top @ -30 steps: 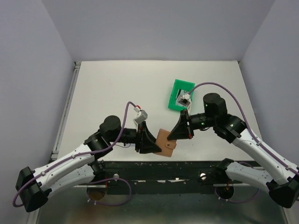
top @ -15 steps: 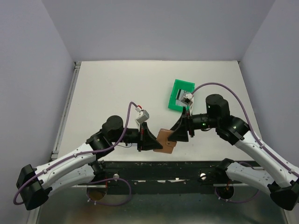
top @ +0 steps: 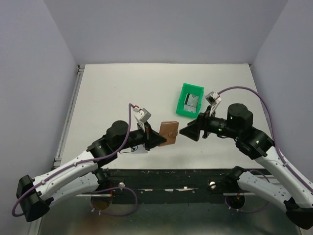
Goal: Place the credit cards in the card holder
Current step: Pick up the card holder from the center of the board, then open the card holder.
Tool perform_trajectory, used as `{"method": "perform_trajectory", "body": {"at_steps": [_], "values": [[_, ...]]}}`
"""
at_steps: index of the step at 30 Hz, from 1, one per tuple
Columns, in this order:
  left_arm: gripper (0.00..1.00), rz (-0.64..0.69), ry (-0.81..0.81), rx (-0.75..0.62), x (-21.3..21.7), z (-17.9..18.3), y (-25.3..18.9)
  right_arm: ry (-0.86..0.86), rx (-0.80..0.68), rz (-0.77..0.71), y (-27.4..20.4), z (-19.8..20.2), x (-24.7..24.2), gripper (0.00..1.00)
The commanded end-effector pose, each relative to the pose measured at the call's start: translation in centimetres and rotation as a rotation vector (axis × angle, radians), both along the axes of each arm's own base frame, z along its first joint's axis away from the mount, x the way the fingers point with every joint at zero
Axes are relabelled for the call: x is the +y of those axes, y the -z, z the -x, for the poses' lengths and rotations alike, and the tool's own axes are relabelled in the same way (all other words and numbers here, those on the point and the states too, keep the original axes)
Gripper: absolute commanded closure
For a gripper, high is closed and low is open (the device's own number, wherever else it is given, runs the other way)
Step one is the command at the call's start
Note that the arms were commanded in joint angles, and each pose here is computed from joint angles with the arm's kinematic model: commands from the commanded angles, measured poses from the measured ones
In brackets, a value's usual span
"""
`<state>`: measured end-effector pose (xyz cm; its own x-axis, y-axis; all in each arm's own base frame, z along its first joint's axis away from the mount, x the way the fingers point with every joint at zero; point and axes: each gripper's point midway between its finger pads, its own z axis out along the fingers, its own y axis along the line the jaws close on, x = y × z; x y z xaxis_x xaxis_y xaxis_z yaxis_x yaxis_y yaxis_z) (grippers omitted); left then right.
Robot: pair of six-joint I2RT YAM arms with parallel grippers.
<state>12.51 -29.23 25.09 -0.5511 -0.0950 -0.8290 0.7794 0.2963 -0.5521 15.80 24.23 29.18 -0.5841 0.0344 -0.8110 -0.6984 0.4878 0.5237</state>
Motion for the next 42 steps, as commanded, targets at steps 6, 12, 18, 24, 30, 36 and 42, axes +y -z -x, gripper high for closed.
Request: {"method": "perform_trajectory", "body": {"at_steps": [6, 12, 18, 24, 30, 36, 42], "values": [[1.00, -0.319, -0.363, 0.058, 1.9, -4.8, 4.1, 0.208, 0.237, 0.068, 5.3, -3.3, 0.3, 0.22], [1.00, -0.383, -0.418, 0.028, 0.7, -4.6, 4.4, 0.218, 0.337, 0.016, 7.1, -3.9, 1.8, 0.26], [1.00, -0.419, -0.418, 0.005, -0.7, -4.3, 4.6, 0.198, 0.387, -0.002, 8.2, -3.9, 2.7, 0.27], [1.00, -0.423, -0.435, 0.004, -0.9, -4.5, 4.7, 0.172, 0.426, -0.020, 9.0, -3.6, 3.4, 0.27], [1.00, -0.395, -0.430, -0.008, -1.5, -4.7, 3.9, 0.165, 0.471, -0.013, 10.6, -3.4, 3.9, 0.28], [1.00, -0.357, -0.354, -0.013, -3.0, -3.8, 3.7, 0.184, 0.489, 0.001, 11.6, -3.8, 4.1, 0.29], [1.00, -0.363, -0.366, -0.014, -2.4, -3.7, 4.1, 0.352, 0.523, 0.165, 14.8, -4.8, 1.4, 0.36]]}}
